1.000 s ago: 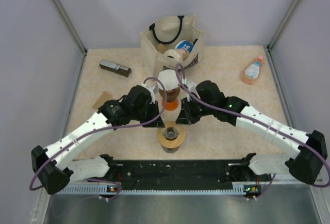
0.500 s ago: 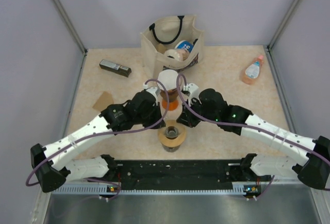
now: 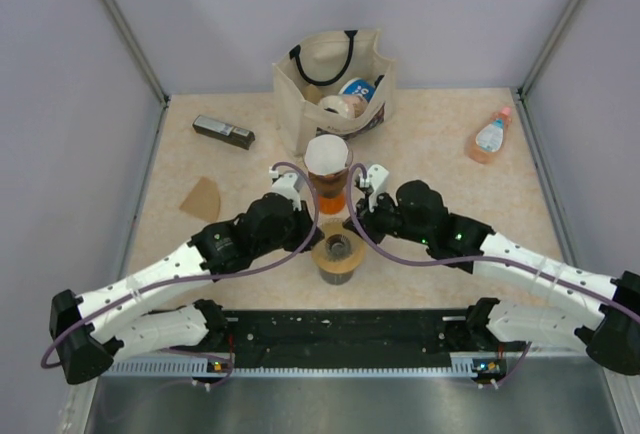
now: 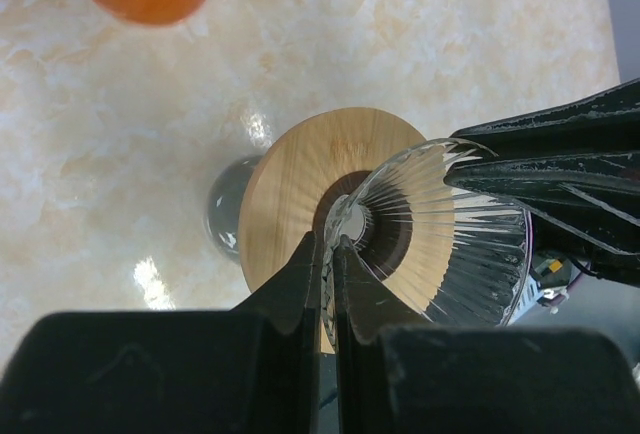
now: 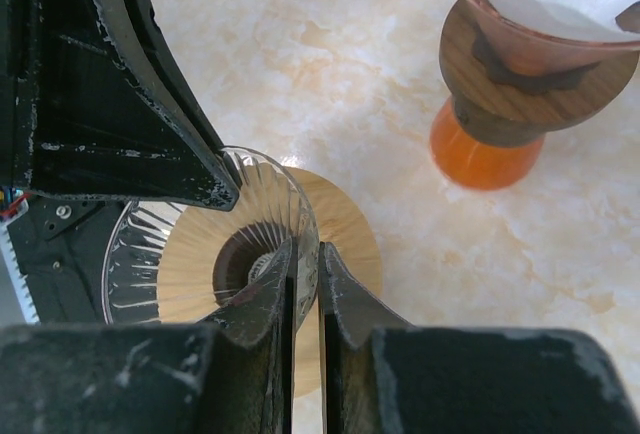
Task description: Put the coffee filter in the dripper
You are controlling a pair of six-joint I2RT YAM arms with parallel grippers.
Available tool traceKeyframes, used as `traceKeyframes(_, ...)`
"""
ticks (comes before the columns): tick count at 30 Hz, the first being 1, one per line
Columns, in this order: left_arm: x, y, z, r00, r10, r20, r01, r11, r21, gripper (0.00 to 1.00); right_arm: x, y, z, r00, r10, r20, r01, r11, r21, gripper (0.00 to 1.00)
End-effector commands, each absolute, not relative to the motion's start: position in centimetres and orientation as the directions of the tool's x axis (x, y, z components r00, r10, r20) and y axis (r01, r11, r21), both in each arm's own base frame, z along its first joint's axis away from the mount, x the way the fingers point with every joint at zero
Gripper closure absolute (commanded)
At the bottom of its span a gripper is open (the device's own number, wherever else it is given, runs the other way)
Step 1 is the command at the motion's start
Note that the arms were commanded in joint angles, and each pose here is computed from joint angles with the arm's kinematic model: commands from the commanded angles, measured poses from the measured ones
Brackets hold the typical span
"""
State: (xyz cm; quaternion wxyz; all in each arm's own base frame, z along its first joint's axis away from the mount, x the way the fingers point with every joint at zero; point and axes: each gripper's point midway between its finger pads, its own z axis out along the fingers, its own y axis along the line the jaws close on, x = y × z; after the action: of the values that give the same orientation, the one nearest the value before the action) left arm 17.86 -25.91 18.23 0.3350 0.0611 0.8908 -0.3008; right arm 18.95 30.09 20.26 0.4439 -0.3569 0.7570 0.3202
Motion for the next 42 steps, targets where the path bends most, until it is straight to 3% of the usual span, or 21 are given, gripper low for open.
traceKeyframes(1, 17.6, -23.2, 12.1, -0.759, 0.046, -0.65, 0.332, 0.885, -0.325, 1.0, 16.3, 28.0, 13.0, -0.383, -0.473, -0.793, -0.86, 0.496, 0.12, 1.0)
traceKeyframes(5, 17.9, -22.8, 11.8, -0.774, 0.071, -0.629, 0.307, 0.911, -0.276, 1.0, 16.5, 27.7, 12.1, -0.453, -0.477, -0.754, -0.822, 0.551, 0.146, 1.0)
traceKeyframes(12, 16.6, -23.3, 10.8, -0.856, 0.104, -0.507, 0.268, 0.927, -0.262, 1.0, 15.5, 26.0, 9.1, -0.599, -0.472, -0.647, -0.74, 0.635, 0.222, 1.0)
traceKeyframes(23, 15.8, -22.9, 7.6, -0.896, 0.085, -0.436, 0.21, 0.946, -0.246, 1.0, 15.0, 24.7, 6.4, -0.627, -0.49, -0.606, -0.722, 0.658, 0.215, 1.0)
traceKeyframes(30, 16.7, -24.0, 10.4, -0.873, 0.079, -0.481, 0.237, 0.931, -0.278, 1.0, 16.3, 25.8, 10.7, -0.579, -0.448, -0.681, -0.736, 0.646, 0.201, 1.0)
traceKeyframes(34, 17.1, -24.6, 12.0, -0.866, 0.08, -0.494, 0.25, 0.924, -0.289, 1.0, 16.8, 27.1, 13.6, -0.551, -0.435, -0.712, -0.759, 0.615, 0.212, 0.93)
traceKeyframes(42, 18.2, -25.0, 13.3, -0.852, 0.035, -0.523, 0.217, 0.932, -0.291, 0.84, 17.8, 28.7, 16.2, -0.529, -0.382, -0.758, -0.764, 0.603, 0.229, 0.85)
